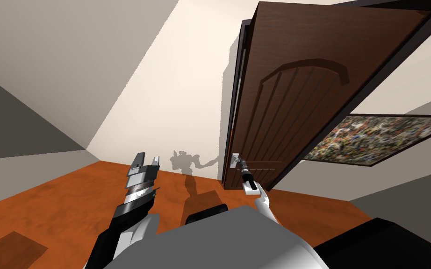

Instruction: Pull the door open

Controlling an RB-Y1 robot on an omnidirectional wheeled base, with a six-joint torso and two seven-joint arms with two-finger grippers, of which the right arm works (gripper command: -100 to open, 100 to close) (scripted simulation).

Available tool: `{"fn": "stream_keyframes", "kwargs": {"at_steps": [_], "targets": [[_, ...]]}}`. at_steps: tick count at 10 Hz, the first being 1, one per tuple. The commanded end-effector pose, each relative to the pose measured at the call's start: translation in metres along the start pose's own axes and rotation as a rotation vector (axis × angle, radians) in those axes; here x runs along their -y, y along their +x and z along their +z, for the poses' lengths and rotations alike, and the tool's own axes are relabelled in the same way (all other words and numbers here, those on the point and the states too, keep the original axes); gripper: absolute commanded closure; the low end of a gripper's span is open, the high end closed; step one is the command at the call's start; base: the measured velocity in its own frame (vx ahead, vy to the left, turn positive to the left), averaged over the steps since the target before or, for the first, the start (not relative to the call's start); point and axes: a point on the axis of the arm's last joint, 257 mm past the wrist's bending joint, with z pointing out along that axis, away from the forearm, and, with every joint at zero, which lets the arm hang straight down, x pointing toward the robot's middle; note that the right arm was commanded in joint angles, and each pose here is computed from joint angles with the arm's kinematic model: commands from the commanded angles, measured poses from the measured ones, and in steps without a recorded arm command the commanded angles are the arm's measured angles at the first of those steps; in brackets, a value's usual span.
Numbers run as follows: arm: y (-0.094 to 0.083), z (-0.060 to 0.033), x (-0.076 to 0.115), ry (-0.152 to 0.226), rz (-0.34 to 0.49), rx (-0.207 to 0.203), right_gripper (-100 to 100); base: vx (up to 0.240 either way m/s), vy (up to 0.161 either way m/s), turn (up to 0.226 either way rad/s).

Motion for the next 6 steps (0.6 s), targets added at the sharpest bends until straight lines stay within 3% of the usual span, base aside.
{"fn": "stream_keyframes", "kwargs": {"at_steps": [1, 6], "targets": [[0.0154, 0.0033, -0.0052, -0.017, 0.047, -0.024, 100, -0.024, -0.006, 0.011], [0.0178, 0.0022, -0.0038, -0.011, 0.231, -0.026, 100, -0.035, -0.016, 0.029]]}}
